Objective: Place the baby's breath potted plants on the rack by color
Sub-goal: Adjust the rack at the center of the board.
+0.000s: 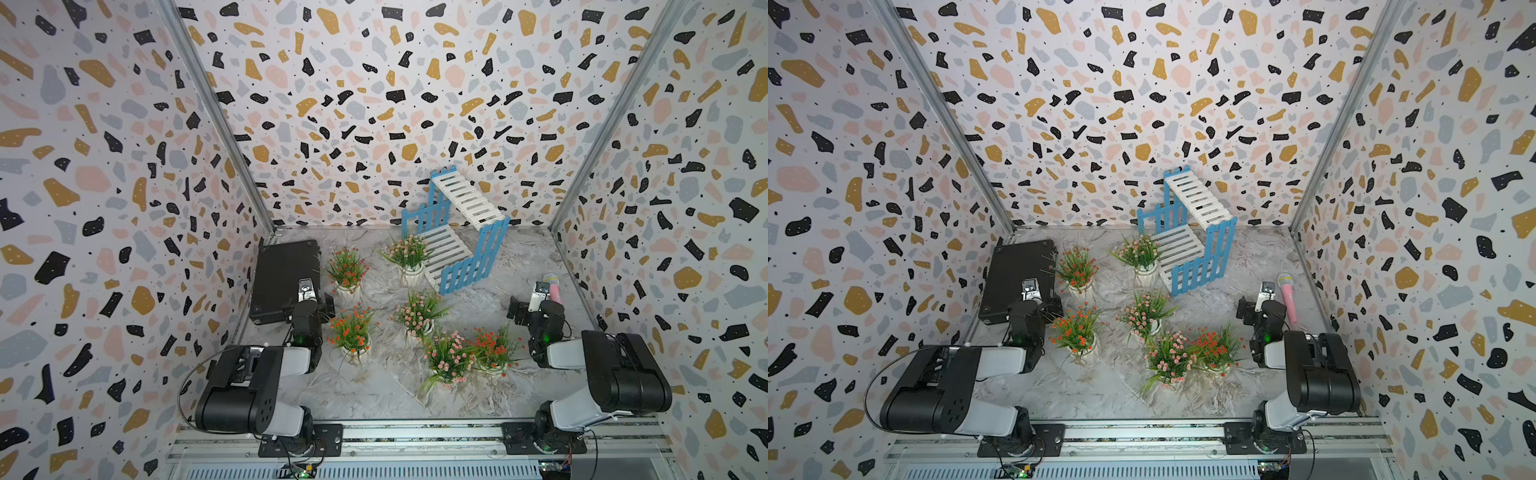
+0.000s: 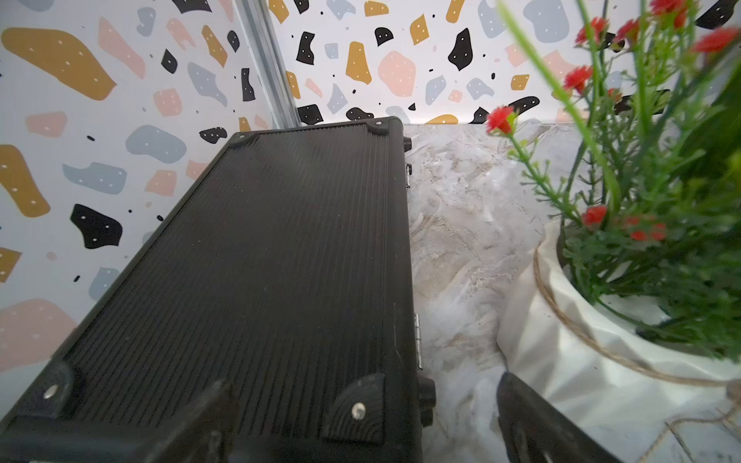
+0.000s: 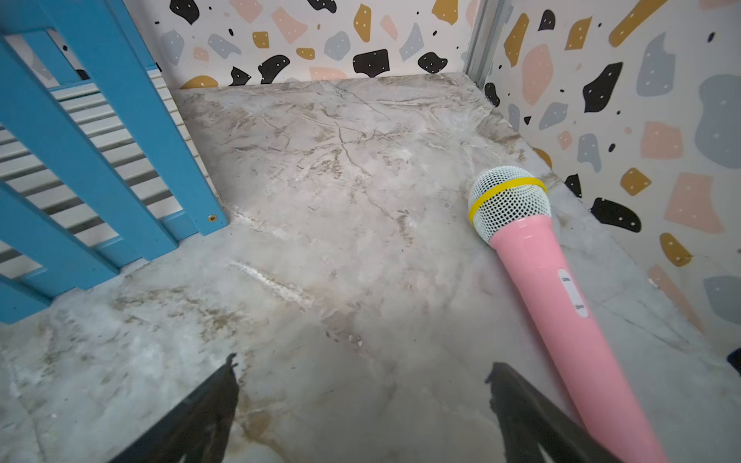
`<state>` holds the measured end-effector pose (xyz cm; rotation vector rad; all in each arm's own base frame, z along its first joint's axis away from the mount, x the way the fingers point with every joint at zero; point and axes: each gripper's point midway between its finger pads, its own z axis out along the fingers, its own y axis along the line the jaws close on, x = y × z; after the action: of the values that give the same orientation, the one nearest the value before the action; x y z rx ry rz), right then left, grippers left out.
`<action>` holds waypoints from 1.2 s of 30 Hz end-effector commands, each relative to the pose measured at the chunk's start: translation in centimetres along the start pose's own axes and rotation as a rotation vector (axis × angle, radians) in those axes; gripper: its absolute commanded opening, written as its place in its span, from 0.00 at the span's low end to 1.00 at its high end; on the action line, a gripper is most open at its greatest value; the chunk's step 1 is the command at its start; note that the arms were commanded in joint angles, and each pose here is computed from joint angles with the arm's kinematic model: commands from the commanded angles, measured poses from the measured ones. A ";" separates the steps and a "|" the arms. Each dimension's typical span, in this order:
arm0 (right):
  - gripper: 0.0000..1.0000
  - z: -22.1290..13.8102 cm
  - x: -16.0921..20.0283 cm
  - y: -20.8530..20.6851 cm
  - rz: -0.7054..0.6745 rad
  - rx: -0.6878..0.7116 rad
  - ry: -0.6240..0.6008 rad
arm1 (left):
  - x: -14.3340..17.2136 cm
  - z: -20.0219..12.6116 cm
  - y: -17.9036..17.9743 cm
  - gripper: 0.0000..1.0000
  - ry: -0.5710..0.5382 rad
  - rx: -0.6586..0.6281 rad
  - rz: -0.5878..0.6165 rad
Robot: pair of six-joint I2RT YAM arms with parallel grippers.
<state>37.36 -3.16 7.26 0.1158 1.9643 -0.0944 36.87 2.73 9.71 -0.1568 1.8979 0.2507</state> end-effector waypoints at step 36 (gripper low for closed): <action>1.00 -2.5 -7.7 -0.6 -0.023 0.142 -0.027 | -4.4 0.2 0.1 1.00 0.088 -0.025 0.032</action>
<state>38.34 -2.04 12.01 0.0882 1.9586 -0.1697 37.81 2.51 11.04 -0.1388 1.9763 0.2597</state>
